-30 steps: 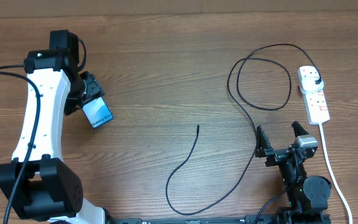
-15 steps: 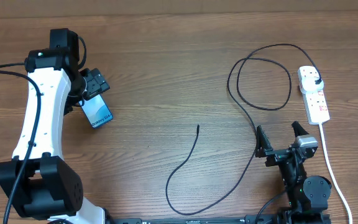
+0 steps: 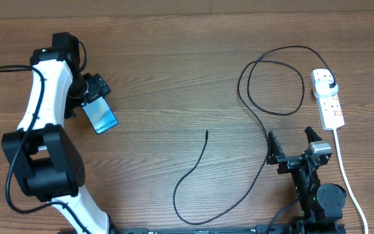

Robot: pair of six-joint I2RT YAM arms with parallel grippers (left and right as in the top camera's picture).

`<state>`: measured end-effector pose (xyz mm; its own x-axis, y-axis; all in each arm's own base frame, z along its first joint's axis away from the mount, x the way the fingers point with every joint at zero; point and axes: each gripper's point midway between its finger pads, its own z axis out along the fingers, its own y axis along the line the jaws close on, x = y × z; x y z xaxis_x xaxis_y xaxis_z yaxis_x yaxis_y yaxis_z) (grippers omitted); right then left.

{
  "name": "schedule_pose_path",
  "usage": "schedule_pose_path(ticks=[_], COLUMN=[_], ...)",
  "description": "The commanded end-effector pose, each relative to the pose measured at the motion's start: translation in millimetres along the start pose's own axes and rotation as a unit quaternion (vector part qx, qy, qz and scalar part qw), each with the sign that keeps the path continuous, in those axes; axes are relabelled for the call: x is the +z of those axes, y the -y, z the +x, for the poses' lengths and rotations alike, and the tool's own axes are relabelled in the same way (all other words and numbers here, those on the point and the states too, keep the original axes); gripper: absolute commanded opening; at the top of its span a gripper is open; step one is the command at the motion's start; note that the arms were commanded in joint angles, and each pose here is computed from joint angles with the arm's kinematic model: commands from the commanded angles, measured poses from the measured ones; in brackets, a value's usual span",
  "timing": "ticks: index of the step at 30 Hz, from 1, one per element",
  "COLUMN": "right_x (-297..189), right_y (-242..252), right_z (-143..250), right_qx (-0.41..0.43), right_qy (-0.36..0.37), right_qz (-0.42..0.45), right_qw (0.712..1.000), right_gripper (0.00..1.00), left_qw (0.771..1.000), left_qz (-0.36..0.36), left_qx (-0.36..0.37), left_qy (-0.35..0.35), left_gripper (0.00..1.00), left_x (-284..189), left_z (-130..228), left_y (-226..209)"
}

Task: Plug charger to phone and switch on socket
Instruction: 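Lower the left gripper and close it on the phone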

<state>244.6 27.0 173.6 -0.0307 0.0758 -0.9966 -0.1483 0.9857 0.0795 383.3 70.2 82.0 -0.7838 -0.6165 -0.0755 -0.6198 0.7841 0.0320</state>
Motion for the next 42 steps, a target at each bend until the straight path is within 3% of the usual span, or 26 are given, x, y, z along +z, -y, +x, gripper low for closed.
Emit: schedule_pose_path(ticks=[1,14,27,42], right_x=[0,0,0,0], right_y=[0,0,0,0], right_z=[2,2,2,2], right_qx=[-0.001,-0.001,-0.001,-0.001], right_qy=[0.001,0.001,0.001,0.001], right_qz=[0.001,0.001,0.001,0.001], right_qw=[1.000,1.000,1.000,1.000], right_gripper=[1.00,1.00,1.00,1.00], left_qw=[1.000,0.999,0.999,0.999], left_qz=[-0.010,0.013,0.033,-0.013], left_qx=[0.009,0.023,0.035,0.043], left_qy=[-0.001,-0.025,-0.016,-0.027], left_gripper=[1.00,1.00,1.00,1.00], left_x=[17,66,67,67], left_z=[-9,-15,-20,-13], left_y=[2,21,30,11])
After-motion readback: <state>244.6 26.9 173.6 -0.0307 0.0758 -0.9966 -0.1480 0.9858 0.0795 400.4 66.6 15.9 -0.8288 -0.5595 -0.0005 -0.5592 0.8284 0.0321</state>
